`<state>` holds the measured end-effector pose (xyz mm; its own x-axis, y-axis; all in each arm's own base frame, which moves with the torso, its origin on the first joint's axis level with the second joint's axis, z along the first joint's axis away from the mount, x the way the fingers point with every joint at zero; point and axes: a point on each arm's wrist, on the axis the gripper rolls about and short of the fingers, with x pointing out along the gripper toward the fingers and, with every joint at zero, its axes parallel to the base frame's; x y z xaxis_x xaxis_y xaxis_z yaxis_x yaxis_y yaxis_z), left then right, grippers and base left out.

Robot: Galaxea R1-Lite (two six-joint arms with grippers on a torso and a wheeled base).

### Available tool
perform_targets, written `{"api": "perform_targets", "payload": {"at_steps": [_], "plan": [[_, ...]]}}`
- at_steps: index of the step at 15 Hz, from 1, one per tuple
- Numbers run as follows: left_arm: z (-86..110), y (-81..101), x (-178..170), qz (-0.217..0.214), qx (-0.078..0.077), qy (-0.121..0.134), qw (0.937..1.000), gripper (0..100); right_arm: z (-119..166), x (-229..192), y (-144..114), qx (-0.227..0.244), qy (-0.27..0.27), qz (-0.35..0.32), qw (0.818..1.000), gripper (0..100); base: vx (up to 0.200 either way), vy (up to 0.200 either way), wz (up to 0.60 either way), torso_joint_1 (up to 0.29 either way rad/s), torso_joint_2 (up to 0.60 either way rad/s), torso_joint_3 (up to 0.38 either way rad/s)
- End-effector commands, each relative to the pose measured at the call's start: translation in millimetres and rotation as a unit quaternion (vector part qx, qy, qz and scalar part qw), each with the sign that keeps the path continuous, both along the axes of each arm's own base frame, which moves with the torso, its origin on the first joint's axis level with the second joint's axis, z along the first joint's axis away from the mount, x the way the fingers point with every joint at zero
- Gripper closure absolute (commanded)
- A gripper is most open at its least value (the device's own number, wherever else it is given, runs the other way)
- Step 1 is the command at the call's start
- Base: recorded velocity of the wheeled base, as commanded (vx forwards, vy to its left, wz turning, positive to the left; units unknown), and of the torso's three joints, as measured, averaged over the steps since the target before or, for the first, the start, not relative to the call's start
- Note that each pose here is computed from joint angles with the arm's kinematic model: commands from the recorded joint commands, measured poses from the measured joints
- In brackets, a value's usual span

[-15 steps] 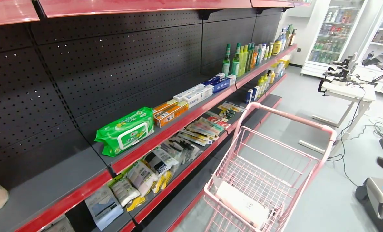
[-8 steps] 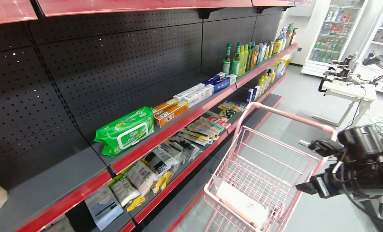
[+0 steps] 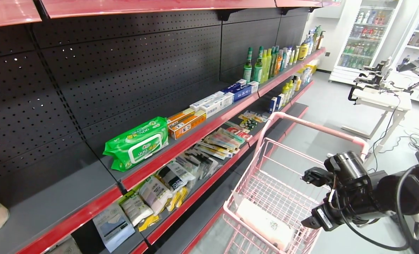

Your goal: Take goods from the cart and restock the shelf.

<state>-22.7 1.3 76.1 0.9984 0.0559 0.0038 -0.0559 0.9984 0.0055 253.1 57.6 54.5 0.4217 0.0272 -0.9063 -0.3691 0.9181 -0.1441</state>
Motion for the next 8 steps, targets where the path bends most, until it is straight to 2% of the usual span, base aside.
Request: {"api": "perform_targets", "payload": {"at_steps": [1,8], "plan": [[0.0,0.0,0.0,0.0,0.0,0.0,1.0,0,3.7,-1.2,3.8,-0.001,-0.007,0.008,1.0,0,0.0,0.0,0.0,0.0,0.0,0.0],[0.0,0.0,0.0,0.0,0.0,0.0,1.0,0,-17.2,-5.0,37.4,-0.017,0.027,0.073,0.997,0,0.0,0.0,0.0,0.0,0.0,0.0]]}}
